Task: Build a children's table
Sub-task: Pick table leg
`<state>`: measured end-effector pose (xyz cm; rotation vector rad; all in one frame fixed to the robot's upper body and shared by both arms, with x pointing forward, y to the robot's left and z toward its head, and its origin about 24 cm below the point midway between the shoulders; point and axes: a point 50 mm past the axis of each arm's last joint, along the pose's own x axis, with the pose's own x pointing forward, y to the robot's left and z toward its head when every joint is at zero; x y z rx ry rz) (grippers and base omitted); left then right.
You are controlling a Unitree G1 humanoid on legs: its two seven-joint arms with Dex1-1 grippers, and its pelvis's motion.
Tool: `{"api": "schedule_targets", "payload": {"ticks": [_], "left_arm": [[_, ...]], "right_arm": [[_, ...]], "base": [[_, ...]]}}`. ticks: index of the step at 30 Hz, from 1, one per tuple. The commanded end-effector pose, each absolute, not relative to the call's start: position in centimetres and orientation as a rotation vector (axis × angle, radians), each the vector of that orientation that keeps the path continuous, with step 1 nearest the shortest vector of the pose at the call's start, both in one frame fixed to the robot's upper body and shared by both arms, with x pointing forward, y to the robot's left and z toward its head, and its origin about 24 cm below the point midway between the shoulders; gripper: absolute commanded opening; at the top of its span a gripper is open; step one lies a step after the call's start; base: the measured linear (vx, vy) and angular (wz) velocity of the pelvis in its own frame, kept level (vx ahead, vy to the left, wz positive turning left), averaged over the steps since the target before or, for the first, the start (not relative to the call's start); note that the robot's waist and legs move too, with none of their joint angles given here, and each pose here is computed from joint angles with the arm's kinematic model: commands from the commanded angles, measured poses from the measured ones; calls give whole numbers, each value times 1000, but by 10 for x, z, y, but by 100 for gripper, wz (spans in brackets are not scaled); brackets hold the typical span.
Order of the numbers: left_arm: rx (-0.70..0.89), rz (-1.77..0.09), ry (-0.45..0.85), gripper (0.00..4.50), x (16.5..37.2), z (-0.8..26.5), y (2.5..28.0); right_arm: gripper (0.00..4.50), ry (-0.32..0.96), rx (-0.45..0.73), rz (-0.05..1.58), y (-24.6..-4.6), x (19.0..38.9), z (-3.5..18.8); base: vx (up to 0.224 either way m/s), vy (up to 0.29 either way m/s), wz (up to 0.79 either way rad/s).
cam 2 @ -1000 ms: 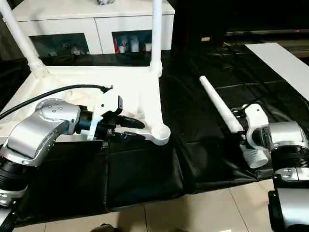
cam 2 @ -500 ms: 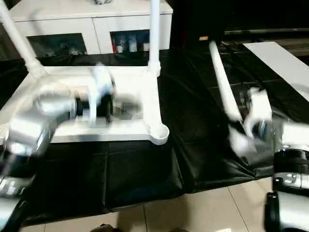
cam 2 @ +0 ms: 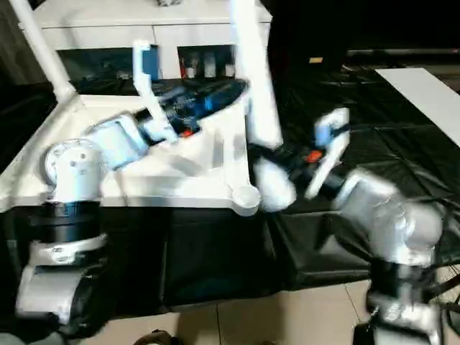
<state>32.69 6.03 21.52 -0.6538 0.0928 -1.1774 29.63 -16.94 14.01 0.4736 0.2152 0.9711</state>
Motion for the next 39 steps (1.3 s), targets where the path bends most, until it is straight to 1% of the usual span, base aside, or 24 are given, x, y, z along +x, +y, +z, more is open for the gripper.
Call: {"api": "schedule_targets", "payload": {"ticks": [1,4,6,7,8,11,12,13,15,16,17,19,20,21,22,23,24,26,28,31,32,35,37,39], "left_arm": [[-648,-1180,87,350,326,225,59],[-664,-1182,108,349,325,226,58],[-633,-1160,121,384,325,223,57],[-633,-1160,121,384,325,223,57],[-629,-1138,128,386,327,222,57],[-640,-1105,128,425,329,221,57],[-640,-1105,128,427,329,221,57],[-649,-1101,131,429,329,222,57],[-612,-1057,134,448,332,219,58],[-603,-1042,136,450,333,218,59],[-529,-932,147,450,341,210,62],[-499,-847,145,450,348,207,66],[-499,-847,145,450,348,207,66],[-493,-802,141,450,351,206,69],[-492,-795,141,450,352,206,70],[-475,-749,124,450,354,206,76],[-470,-731,118,450,355,207,79],[-476,-727,121,450,355,207,82],[-472,-725,128,450,354,206,85],[-478,-671,124,450,358,204,89],[-506,-645,116,450,361,203,90],[-538,-654,111,450,362,205,87],[-574,-676,95,450,361,209,84],[-602,-712,90,450,359,213,80]], "right_arm": [[185,175,452,1020,-166,292,152],[184,188,422,1044,-162,291,152],[184,196,378,1054,-159,291,152],[184,196,378,1054,-159,291,152],[184,202,344,1047,-156,291,151],[184,215,243,998,-150,296,147],[184,215,243,998,-150,296,147],[184,201,191,972,-145,299,147],[184,182,168,959,-141,301,149],[184,174,159,954,-140,301,149],[184,130,112,913,-135,305,153],[184,98,73,864,-134,309,155],[184,98,73,864,-134,309,155],[184,82,66,795,-135,314,155],[184,79,67,773,-135,316,155],[184,65,50,624,-142,327,155],[184,49,54,553,-146,331,155],[184,25,49,499,-150,334,157],[184,-3,40,494,-150,334,159],[184,-55,-58,507,-144,331,162],[184,-74,-119,523,-138,328,161],[184,-65,-137,544,-132,326,157],[184,-46,-208,577,-123,324,149],[184,-37,-243,584,-118,324,144]], "base": [[0,0,0],[0,0,0],[0,0,0],[0,0,0],[0,0,0],[0,0,0],[0,0,0],[0,0,0],[0,0,0],[0,0,0],[0,0,0],[0,0,0],[0,0,0],[0,0,0],[0,0,0],[0,0,0],[0,0,0],[0,0,0],[0,0,0],[0,0,0],[0,0,0],[0,0,0],[0,0,0],[0,0,0]]}}
